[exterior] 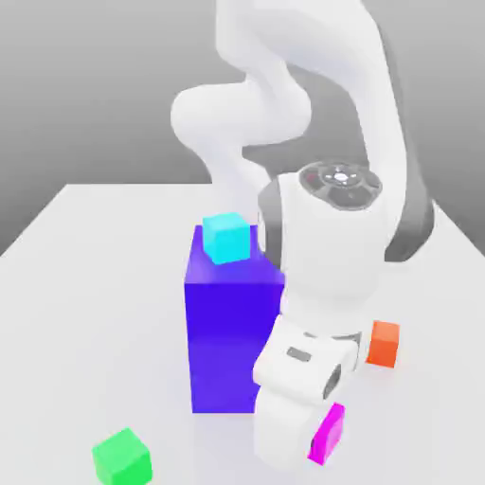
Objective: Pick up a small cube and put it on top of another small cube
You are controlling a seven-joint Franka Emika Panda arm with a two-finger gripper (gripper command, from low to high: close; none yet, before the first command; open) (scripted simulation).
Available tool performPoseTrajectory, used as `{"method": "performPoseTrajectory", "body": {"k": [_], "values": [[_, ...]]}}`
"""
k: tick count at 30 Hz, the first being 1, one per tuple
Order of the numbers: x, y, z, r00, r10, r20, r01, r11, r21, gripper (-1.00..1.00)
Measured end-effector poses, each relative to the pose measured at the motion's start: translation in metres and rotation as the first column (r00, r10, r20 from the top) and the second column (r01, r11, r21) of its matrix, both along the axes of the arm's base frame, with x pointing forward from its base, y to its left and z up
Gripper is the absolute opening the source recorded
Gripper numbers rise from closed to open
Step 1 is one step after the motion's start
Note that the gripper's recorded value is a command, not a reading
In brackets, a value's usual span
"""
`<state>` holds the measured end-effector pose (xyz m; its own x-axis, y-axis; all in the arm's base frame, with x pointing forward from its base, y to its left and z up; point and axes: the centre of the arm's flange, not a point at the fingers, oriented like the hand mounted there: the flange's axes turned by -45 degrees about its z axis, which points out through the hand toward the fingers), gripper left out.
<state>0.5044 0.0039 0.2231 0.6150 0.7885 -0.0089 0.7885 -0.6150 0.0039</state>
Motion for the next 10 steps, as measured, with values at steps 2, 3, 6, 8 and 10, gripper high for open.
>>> {"method": "performPoseTrajectory", "body": {"k": [2, 3, 6, 8, 10], "values": [[-0.006, -0.050, 0.006, 0.997, -0.075, 0.000, 0.075, 0.997, 0.003, -1.00], [-0.009, -0.075, 0.005, 0.994, -0.113, 0.000, 0.113, 0.994, 0.005, -1.00], [-0.018, -0.137, -0.027, 0.979, -0.205, 0.002, 0.204, 0.979, 0.010, -1.00], [-0.020, -0.143, -0.038, 0.977, -0.214, 0.001, 0.214, 0.977, 0.010, 1.00], [-0.020, -0.143, -0.038, 0.977, -0.214, 0.001, 0.214, 0.977, 0.010, 1.00]]}}
